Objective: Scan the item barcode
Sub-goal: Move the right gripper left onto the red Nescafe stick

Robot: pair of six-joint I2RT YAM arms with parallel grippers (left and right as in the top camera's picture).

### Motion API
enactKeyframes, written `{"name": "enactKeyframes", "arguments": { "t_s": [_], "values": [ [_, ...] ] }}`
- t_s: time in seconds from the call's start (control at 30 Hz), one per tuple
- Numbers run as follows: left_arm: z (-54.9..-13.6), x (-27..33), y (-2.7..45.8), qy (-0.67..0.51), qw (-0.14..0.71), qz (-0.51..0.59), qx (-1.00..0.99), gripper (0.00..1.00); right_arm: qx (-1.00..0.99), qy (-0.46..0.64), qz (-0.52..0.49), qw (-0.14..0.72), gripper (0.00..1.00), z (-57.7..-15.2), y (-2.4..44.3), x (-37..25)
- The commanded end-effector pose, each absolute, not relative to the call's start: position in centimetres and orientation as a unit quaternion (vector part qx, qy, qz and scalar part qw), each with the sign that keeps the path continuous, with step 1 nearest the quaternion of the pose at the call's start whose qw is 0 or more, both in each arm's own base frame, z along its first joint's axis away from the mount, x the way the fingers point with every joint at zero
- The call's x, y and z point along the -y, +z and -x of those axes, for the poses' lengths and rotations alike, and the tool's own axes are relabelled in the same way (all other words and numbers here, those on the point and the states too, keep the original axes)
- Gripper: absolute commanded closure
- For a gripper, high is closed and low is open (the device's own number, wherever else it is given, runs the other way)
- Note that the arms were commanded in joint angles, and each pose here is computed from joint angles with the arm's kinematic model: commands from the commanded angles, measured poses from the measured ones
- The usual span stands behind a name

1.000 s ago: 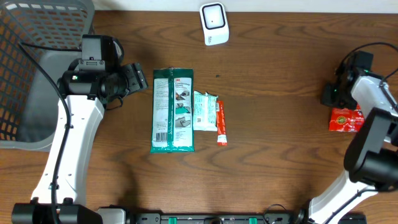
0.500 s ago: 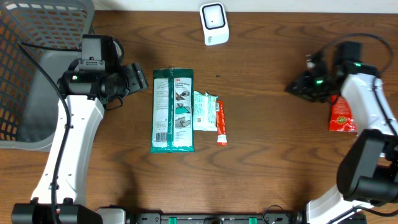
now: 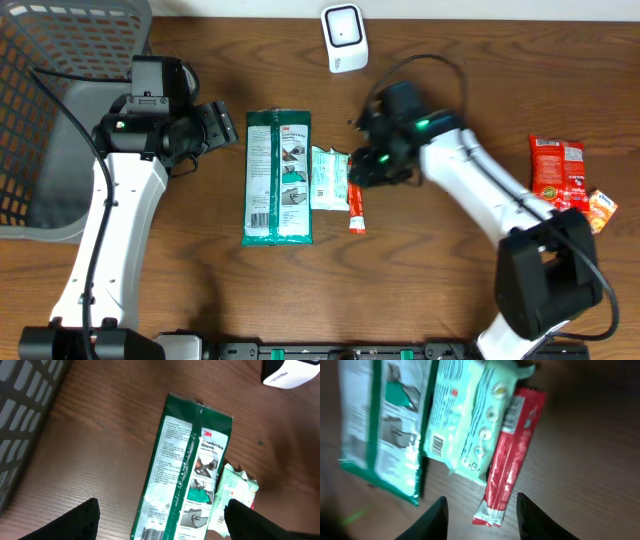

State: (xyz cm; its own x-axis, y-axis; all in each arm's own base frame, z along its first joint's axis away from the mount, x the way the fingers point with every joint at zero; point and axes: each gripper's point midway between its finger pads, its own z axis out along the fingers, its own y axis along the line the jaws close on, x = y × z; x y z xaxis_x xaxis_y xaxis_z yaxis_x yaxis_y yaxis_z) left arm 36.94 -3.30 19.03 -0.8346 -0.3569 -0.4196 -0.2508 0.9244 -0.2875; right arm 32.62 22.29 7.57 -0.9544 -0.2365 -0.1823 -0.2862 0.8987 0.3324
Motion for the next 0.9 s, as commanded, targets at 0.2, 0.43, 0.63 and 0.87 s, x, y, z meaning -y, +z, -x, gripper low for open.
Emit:
{"name": "enactKeyframes", "arguments": {
  "t_s": [0.2,0.43,0.63,0.87],
  "values": [
    [-37.0,3.0,18.6,-0.103,0.236,0.156,-0.954,0.19,-0.981,0.001,0.151,0.12,0.54,-29.2,4.4,-23.7],
    [-37.0,3.0,18.6,-0.103,0.236,0.156,-0.954,0.19,-0.985,-0.023,0.143,0.089,0.57,-26.6,0.9,-21.6],
    [-37.0,3.0,18.6,-0.103,0.236,0.157,-0.953,0.19,-0.987,-0.028,0.128,0.095,0.67,-26.7,-0.9,-20.1],
    [-37.0,3.0,18.6,-0.103,0.236,0.156,-0.954,0.19,-0.988,-0.049,0.108,0.098,0.74,-28.8,-0.7,-16.9]
  ]
}}
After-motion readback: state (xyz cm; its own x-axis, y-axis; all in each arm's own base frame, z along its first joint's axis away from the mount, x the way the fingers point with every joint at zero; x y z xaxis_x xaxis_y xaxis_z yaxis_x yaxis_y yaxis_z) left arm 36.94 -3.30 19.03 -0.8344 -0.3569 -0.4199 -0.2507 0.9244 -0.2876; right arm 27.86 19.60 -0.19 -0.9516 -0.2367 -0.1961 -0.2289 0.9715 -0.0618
